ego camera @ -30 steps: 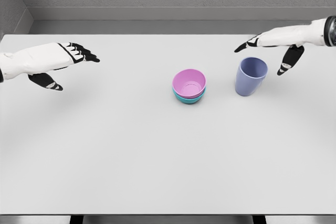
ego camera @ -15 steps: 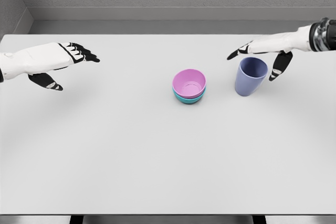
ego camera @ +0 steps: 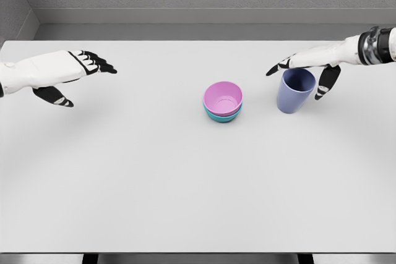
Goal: Stacking bowl and cup with both arms
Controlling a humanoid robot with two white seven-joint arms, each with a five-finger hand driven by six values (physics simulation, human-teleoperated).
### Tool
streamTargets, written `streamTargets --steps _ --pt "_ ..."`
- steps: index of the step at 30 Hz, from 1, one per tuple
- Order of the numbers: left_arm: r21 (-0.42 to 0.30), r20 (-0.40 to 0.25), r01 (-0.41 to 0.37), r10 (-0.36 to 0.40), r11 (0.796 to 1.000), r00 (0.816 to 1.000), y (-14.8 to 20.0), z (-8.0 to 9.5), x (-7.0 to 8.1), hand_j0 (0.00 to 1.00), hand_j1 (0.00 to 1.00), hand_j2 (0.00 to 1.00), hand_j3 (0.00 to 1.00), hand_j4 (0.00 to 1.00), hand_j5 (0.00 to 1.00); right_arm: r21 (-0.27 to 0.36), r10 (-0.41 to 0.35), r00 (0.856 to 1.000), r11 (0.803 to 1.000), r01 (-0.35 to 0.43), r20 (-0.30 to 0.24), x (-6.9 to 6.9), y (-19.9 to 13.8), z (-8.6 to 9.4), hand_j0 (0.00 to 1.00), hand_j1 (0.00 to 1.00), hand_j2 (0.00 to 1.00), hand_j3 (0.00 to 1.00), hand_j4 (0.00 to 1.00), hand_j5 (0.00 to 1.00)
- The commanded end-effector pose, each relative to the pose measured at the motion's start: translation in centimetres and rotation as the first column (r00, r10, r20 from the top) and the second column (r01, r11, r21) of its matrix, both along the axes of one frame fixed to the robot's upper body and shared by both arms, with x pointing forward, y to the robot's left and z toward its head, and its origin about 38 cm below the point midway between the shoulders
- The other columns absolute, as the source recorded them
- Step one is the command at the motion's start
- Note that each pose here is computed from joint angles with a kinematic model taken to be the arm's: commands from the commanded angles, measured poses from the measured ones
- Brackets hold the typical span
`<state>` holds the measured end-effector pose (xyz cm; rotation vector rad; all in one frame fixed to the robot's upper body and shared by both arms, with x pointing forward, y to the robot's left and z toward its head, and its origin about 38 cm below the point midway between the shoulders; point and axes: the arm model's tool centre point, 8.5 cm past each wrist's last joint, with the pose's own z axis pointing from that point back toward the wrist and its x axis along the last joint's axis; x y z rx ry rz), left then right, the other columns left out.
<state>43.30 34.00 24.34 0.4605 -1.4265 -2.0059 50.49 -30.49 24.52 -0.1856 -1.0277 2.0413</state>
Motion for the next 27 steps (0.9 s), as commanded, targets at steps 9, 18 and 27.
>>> streamTargets --steps 9,18,27 --pt "0.000 0.000 -0.005 0.005 1.000 1.000 0.25 0.16 -0.04 1.00 1.00 1.00 1.00 1.00 1.00 0.004 -0.008 1.000 1.000 0.008 -0.007 0.18 0.10 -0.34 1.00 1.00 1.00 1.00 1.00 1.00" --pt "0.000 -0.001 -0.006 0.006 1.000 1.000 0.30 0.18 -0.06 1.00 1.00 1.00 1.00 1.00 1.00 0.002 -0.017 1.000 1.000 0.017 -0.008 0.49 0.09 -0.50 1.00 1.00 1.00 1.00 1.00 1.00" --pt "0.000 -0.002 -0.006 0.006 1.000 1.000 0.30 0.12 -0.08 1.00 1.00 1.00 1.00 1.00 1.00 0.001 -0.021 1.000 1.000 0.021 -0.012 0.84 0.43 -0.85 1.00 1.00 1.00 1.00 1.00 1.00"
